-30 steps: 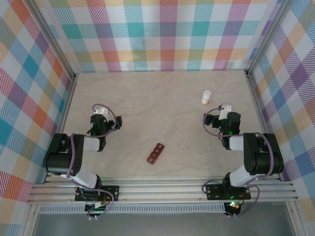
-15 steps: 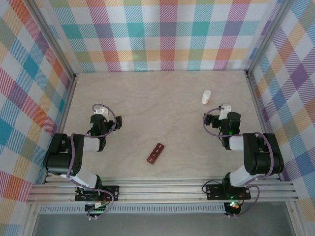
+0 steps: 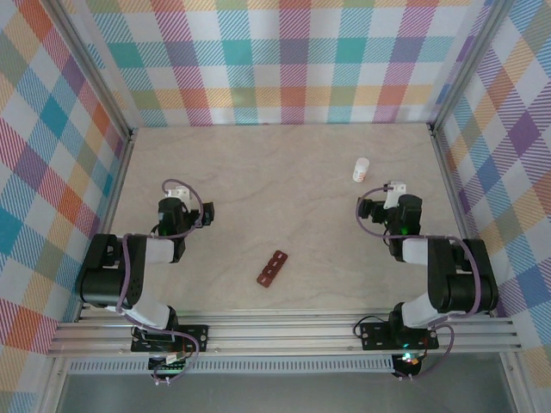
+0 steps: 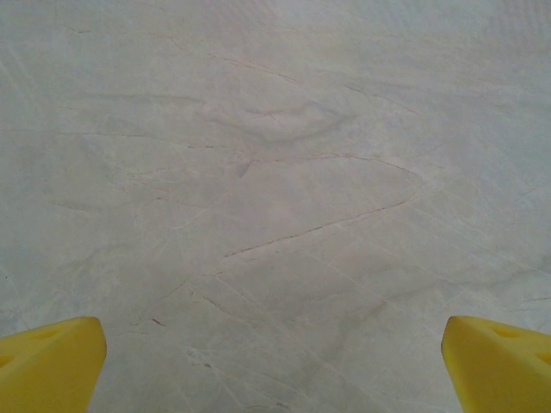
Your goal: Sort the pills into containers
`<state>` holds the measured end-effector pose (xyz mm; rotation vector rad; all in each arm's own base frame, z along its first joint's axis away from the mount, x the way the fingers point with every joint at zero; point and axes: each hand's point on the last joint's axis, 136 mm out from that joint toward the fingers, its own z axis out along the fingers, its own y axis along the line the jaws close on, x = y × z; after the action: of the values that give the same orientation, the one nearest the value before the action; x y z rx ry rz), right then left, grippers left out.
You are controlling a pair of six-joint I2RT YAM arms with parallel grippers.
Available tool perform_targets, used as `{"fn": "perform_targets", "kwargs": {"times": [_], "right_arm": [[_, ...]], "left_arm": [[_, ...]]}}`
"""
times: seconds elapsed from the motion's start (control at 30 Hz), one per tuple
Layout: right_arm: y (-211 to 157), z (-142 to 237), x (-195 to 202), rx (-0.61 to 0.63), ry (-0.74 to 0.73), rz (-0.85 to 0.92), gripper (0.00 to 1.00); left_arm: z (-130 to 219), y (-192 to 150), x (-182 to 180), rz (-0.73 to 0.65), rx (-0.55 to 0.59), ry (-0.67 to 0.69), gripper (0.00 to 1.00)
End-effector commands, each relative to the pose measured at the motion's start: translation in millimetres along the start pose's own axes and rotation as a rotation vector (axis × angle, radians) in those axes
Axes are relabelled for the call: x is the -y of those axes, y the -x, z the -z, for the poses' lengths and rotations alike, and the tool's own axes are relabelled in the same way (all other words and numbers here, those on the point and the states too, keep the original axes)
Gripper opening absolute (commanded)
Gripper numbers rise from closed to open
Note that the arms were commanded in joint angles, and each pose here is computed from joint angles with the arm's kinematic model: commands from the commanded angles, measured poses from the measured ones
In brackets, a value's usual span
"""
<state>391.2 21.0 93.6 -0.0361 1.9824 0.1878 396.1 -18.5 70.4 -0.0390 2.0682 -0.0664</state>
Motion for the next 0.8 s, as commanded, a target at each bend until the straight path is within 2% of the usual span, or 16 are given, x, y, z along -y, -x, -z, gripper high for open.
{"fn": "perform_targets", "kwargs": {"times": [0.0,0.27,0.43,0.57,0.77], "right_arm": [[16,6,2,0.037,-0.026,-0.002,0.99],[31,24,10,-0.021,-0.099,-0.120,0.99],[50,45,17,-0.028,-0.177,-0.387,0.99],[65,51,-15,-0.089,-0.009,-0.434,0.99],[52,71,-53,-0.230,0.159,-0.478,1.00]], "left_arm": [[5,25,4,0.003,-0.012,-0.008,1.00],[17,48,-8,0.037,0.011,0.068,1.00],[24,69,-5,0.089,-0.002,0.065,1.00],[26,81,-1,0.153,-0.032,0.050,1.00],[40,94,8,0.200,-0.085,0.025,1.00]]}}
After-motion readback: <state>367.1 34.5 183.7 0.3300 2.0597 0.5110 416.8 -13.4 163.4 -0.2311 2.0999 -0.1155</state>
